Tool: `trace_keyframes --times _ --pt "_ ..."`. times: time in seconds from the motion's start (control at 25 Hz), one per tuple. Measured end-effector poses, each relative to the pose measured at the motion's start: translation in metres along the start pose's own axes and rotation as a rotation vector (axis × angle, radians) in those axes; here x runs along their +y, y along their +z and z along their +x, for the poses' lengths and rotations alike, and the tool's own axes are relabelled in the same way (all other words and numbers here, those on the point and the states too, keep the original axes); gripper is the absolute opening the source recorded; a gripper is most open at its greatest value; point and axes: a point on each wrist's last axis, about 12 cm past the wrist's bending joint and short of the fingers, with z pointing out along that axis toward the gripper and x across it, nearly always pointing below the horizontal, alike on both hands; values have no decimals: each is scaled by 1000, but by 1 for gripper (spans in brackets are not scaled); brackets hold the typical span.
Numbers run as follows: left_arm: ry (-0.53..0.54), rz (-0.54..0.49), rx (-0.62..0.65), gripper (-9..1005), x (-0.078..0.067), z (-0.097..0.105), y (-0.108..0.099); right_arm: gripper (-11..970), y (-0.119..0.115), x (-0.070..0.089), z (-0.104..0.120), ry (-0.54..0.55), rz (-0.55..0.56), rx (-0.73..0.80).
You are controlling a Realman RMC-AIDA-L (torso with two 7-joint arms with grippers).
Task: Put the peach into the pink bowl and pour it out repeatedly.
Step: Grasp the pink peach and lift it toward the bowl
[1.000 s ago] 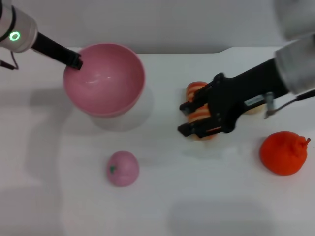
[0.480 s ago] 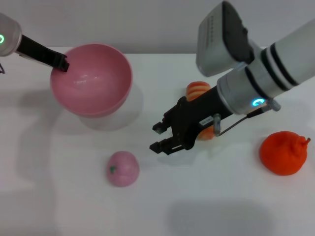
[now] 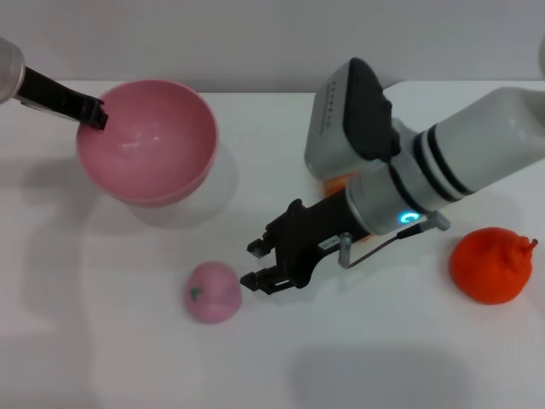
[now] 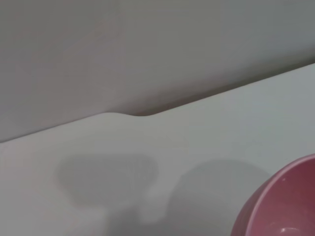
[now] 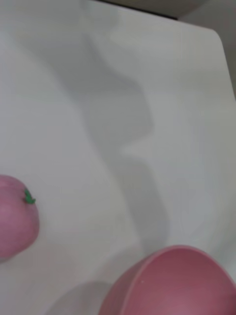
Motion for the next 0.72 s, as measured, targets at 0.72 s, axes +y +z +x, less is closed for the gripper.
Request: trace_keyframes --times 0.72 --pt "14 34 7 44 -16 -1 9 468 32 7 9 -36 40 -73"
